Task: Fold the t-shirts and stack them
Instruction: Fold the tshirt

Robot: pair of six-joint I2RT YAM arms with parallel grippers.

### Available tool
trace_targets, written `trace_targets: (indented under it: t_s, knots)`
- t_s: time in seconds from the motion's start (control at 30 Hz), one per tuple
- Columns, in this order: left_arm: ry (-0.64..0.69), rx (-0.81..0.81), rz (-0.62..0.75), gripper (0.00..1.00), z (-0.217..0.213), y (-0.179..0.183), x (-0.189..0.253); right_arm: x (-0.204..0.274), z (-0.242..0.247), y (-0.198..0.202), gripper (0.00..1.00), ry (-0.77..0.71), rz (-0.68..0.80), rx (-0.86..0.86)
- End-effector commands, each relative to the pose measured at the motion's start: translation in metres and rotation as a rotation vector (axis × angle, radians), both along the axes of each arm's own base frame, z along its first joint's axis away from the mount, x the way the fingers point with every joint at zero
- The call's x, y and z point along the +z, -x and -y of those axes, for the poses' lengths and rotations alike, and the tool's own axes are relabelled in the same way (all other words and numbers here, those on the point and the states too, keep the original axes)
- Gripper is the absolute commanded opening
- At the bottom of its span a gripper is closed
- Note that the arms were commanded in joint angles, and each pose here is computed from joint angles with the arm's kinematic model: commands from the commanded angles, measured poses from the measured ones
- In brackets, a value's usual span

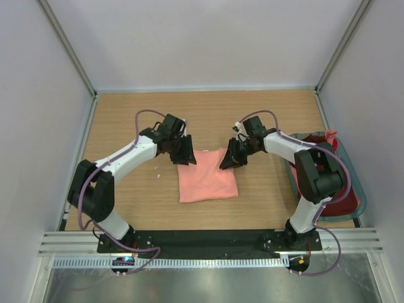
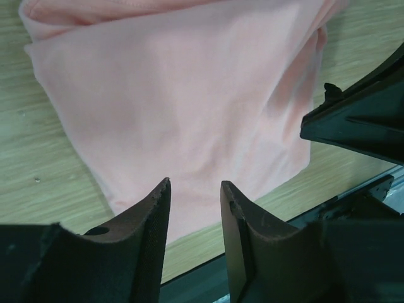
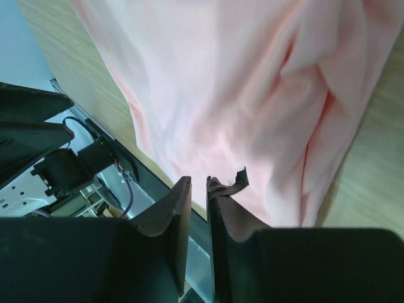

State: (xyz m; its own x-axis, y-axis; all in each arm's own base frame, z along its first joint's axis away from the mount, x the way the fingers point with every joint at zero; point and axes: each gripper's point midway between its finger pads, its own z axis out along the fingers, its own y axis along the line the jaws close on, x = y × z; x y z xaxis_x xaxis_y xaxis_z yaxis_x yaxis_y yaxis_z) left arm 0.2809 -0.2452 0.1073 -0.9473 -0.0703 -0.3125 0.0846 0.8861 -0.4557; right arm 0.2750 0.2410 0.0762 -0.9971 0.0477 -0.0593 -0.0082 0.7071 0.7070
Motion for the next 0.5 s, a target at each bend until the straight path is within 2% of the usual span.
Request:
trace_targets:
  t_s: [0.0, 0.13, 0.3, 0.47]
  knots:
    - [0.003, -0.012, -0.002, 0.38, 0.000, -0.015, -0.006, 0.007, -0.016, -0.040, 0.21, -0.080, 0.050, -0.080]
    - [0.011, 0.015, -0.023, 0.36, -0.005, -0.031, -0.014, -0.005, -0.017, -0.073, 0.14, -0.076, 0.072, -0.116]
    - [0.002, 0.041, -0.036, 0.35, -0.015, -0.045, -0.027, -0.029, 0.004, -0.112, 0.11, -0.063, 0.079, -0.186]
    - [-0.030, 0.073, -0.053, 0.34, -0.029, -0.058, -0.047, -0.041, 0.019, -0.118, 0.13, -0.012, 0.040, -0.202]
